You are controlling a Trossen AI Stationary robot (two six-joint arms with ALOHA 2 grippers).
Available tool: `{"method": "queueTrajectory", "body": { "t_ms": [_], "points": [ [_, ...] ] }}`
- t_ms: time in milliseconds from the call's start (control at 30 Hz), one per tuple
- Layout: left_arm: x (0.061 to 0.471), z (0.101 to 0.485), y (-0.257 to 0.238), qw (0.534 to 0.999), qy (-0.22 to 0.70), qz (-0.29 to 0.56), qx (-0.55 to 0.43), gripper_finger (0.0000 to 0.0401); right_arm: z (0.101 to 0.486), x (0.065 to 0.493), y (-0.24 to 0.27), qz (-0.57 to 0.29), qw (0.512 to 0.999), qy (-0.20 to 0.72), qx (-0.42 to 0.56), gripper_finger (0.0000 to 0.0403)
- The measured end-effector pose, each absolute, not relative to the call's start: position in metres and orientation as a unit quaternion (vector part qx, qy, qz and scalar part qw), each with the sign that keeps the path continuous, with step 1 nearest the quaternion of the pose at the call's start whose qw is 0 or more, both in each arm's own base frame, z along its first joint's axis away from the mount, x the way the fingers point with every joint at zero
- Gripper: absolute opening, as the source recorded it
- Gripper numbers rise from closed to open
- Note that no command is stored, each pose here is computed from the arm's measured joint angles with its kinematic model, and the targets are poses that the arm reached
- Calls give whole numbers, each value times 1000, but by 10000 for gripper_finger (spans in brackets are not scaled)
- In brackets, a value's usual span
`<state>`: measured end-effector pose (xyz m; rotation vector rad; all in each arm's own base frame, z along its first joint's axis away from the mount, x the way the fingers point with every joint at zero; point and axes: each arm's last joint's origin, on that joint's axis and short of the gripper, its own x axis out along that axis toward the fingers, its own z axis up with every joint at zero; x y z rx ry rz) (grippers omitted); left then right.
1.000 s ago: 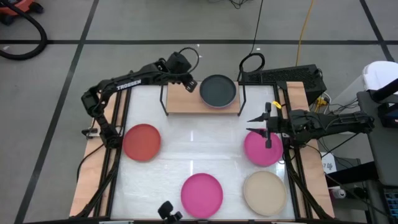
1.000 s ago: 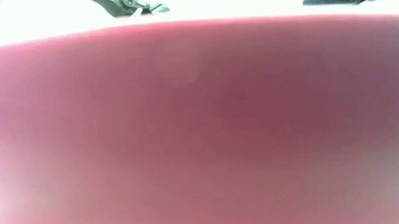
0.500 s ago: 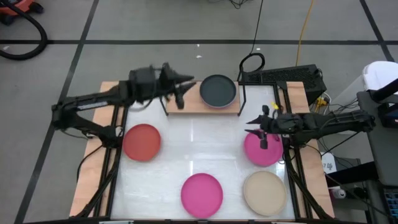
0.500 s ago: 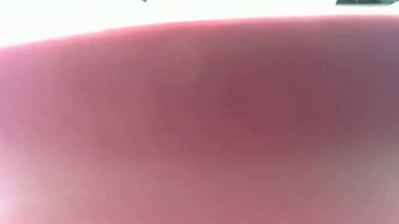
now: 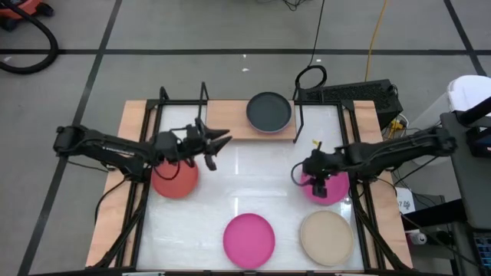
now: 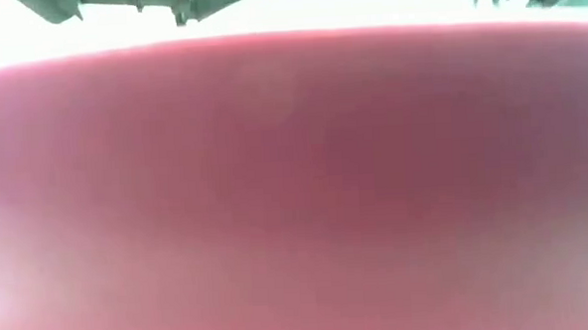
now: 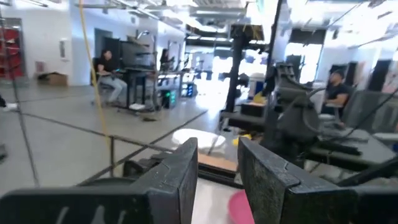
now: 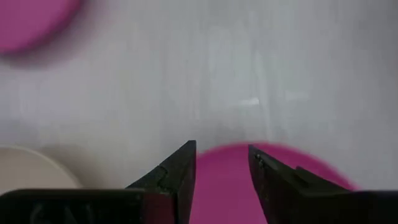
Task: Place and stack plates onto a shelf
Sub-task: Put the top pink plate on the shelf
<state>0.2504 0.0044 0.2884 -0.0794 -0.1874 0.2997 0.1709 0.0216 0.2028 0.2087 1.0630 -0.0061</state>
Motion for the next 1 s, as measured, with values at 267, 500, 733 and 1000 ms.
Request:
{"method": "queueTrajectory", "body": {
  "t_ms": [267, 500, 733, 1000],
  "points": [
    [244, 263, 1, 984, -84, 145, -57, 120, 174, 189, 38, -45, 810, 564, 153, 128],
    [244, 262, 1, 984, -80, 149, -54, 120, 157, 195, 49, -93, 776, 591, 201, 128],
    [244, 262, 1, 984, -80, 149, -54, 120, 144, 197, 52, -151, 759, 603, 195, 124],
    [244, 262, 1, 984, -82, 148, -58, 120, 144, 195, 53, -154, 755, 608, 191, 46]
  ]
}}
